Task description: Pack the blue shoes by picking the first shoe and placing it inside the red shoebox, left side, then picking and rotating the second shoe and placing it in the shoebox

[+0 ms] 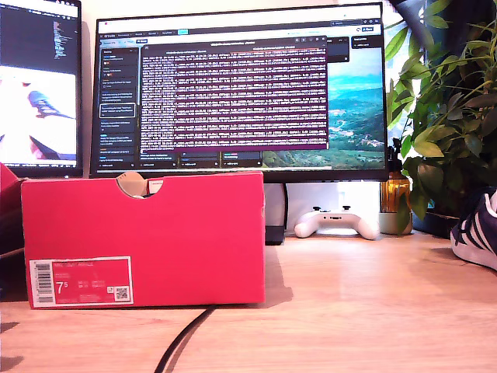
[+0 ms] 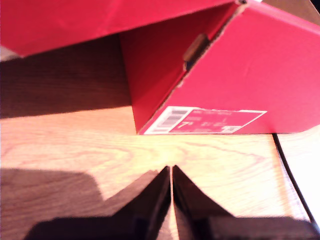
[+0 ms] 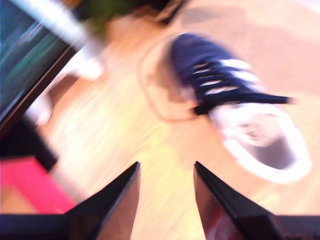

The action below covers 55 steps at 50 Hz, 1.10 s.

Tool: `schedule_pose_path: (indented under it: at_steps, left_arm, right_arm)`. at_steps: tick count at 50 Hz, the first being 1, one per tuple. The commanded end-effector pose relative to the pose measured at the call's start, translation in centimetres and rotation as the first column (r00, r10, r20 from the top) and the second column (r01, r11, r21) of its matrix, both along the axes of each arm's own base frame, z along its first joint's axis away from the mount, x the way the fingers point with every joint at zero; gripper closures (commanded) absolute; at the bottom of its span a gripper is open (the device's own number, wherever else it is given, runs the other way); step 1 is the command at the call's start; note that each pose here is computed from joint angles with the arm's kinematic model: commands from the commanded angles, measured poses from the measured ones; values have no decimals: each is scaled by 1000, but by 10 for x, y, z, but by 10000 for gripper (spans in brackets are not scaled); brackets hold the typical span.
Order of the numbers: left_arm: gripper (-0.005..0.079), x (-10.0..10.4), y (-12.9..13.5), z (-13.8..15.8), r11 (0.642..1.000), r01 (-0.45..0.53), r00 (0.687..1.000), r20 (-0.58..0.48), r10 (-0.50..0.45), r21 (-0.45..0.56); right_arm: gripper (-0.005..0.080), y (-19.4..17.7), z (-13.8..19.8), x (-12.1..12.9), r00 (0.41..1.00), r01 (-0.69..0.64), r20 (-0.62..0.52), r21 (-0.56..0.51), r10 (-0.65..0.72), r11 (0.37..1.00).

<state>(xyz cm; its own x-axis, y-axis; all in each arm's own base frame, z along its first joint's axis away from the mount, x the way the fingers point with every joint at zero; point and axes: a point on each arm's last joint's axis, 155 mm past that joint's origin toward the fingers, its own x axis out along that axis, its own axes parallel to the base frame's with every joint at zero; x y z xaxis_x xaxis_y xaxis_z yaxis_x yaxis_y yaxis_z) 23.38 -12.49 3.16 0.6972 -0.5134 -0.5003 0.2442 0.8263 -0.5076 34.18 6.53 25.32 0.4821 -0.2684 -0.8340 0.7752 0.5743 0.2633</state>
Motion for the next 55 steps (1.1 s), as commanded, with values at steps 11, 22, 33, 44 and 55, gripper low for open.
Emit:
schedule_pose_path:
  at_steps: [11,22,33,44,55]
  left_arm:
    - [764,-8,2,-12,1000,6,1000,-23,-5,11]
    - [764,-8,2,-12,1000,6,1000,-23,-5,11]
    - [764,-8,2,-12,1000,6,1000,-23,-5,11]
    - [764,-8,2,-12,1000,6,1000,-24,-5,11]
    - [764,-8,2,-12,1000,6,1000,-24,-5,11]
  right_arm:
    - [449,-24,-36,-38,977,213,-40,50,-211,976]
    - [450,-23,-56,-54,969,231,-102,64,-224,971]
    - [450,-25,-59,-56,957,280,-96,71,-273,957]
    - [450,-35,-89,-73,928,336,-183,42,-324,941]
    - [367,-43,-113,-90,893,396,-239,9,-382,918]
